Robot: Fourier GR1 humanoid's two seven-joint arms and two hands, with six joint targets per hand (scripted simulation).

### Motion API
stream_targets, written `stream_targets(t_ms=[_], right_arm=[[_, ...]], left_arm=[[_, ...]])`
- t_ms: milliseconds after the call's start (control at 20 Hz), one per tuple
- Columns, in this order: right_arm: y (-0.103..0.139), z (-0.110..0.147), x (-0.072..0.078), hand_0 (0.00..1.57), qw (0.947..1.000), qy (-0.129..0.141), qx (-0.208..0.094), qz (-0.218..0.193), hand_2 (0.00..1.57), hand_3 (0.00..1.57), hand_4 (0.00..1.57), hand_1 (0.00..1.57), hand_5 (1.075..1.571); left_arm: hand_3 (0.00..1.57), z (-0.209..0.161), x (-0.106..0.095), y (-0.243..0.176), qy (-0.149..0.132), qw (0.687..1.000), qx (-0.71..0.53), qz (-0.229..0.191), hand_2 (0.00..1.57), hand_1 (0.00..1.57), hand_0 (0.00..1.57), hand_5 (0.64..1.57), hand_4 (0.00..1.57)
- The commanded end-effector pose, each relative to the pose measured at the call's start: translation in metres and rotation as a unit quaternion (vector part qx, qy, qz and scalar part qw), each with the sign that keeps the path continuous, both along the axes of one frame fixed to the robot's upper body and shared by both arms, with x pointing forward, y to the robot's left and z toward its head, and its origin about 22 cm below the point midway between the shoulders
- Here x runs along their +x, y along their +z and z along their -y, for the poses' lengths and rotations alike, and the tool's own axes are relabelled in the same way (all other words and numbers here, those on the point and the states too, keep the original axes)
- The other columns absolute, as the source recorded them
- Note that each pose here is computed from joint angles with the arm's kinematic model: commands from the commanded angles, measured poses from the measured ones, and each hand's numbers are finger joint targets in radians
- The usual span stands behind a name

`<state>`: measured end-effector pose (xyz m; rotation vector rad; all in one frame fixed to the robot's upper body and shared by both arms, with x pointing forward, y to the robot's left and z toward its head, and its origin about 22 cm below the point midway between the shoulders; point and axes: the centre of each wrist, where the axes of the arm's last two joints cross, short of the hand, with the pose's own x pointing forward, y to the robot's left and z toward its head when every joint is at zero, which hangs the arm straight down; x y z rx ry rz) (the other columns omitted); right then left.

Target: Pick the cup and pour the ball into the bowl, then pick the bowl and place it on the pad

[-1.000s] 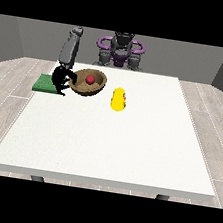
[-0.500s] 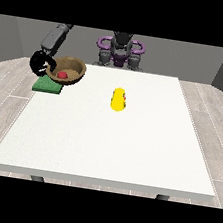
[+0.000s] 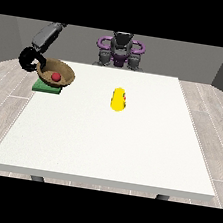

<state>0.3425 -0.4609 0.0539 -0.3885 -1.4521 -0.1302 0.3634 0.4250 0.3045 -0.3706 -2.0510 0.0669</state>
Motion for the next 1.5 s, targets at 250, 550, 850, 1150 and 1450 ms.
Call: stream_targets(t_ms=[250,550,850,1150,1450], right_arm=[[0.007,0.028,-0.013,1.57,0.9989,-0.011,-0.007,0.044,1.57,0.76,1.18,1.57,1.566],[0.014,0.042,-0.017,1.57,0.993,-0.079,0.065,0.06,1.57,1.57,0.63,1.57,1.56],[0.041,0.072,-0.033,0.82,0.9881,-0.122,-0.002,0.094,0.73,0.96,0.0,0.82,1.516],[0.061,0.073,-0.026,0.39,0.9896,-0.099,0.025,0.101,0.34,0.29,0.0,0.39,1.414],[0.107,0.094,-0.034,0.41,0.9899,-0.062,0.042,0.121,0.08,0.31,0.0,0.41,1.388]], left_arm=[[0.0,0.032,-0.017,0.052,-0.009,0.998,0.006,0.06,0.0,0.0,0.0,1.571,0.0],[0.0,0.017,-0.038,0.064,-0.019,0.994,0.026,0.108,0.0,0.0,0.0,1.568,0.0],[0.0,0.022,-0.073,0.101,-0.018,0.992,0.028,0.125,0.0,0.0,0.0,1.564,0.0],[0.0,0.027,-0.068,0.074,-0.012,0.994,0.012,0.108,0.0,0.0,0.0,1.564,0.0],[0.0,0.021,-0.063,0.05,-0.021,0.996,0.013,0.084,0.0,0.0,0.0,1.566,0.0]])
